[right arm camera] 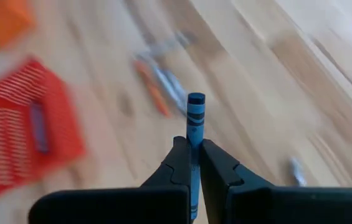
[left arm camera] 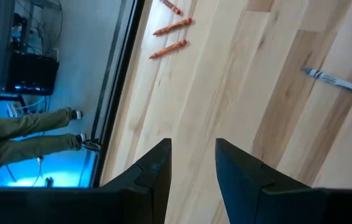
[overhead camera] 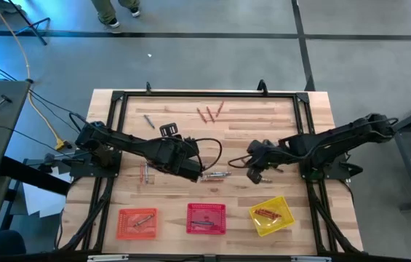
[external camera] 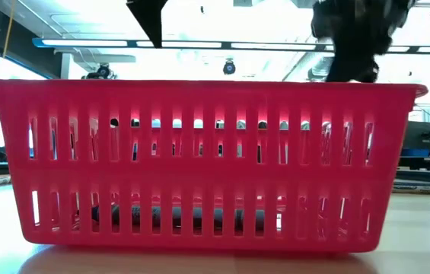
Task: Sort crayons
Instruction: Put the blue crayon into the red bin
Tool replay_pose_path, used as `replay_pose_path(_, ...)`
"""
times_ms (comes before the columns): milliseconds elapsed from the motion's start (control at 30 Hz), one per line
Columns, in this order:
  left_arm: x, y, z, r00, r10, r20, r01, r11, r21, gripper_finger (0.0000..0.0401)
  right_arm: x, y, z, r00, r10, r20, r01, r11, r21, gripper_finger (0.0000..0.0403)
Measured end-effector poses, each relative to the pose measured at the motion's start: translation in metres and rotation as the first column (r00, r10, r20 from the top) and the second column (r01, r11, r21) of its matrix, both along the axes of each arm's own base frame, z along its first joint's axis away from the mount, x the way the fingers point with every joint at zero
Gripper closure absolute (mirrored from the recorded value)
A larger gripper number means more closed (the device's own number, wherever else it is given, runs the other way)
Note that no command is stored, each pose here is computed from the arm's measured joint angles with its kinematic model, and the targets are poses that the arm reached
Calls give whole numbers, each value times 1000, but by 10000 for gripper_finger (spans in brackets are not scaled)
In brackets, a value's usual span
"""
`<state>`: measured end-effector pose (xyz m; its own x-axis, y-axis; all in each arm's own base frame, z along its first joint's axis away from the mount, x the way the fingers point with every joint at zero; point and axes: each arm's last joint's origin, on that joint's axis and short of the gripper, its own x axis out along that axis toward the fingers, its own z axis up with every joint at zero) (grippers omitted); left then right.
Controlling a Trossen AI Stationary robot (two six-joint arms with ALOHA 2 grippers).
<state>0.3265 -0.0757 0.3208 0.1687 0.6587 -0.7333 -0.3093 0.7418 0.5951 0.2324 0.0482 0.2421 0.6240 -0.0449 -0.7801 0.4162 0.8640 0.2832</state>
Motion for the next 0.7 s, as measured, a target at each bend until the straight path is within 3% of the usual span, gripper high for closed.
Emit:
replay_pose_path(333, -5, -21, 1, 997, 0, 81, -2, 1000, 30, 293, 38, 49, -7, 948, 146, 283, -137, 989, -53, 402)
replay_pose_path(500, -8, -28, 1, 994, 4, 112, -8, 1000, 28, 293, 61, 77, -22, 885, 218, 411, -215, 975, -53, 402)
replay_pose_path(700, -10, -35, 2, 989, 12, 149, -17, 999, 32, 293, 88, 114, -36, 855, 297, 425, -292, 953, -80, 402)
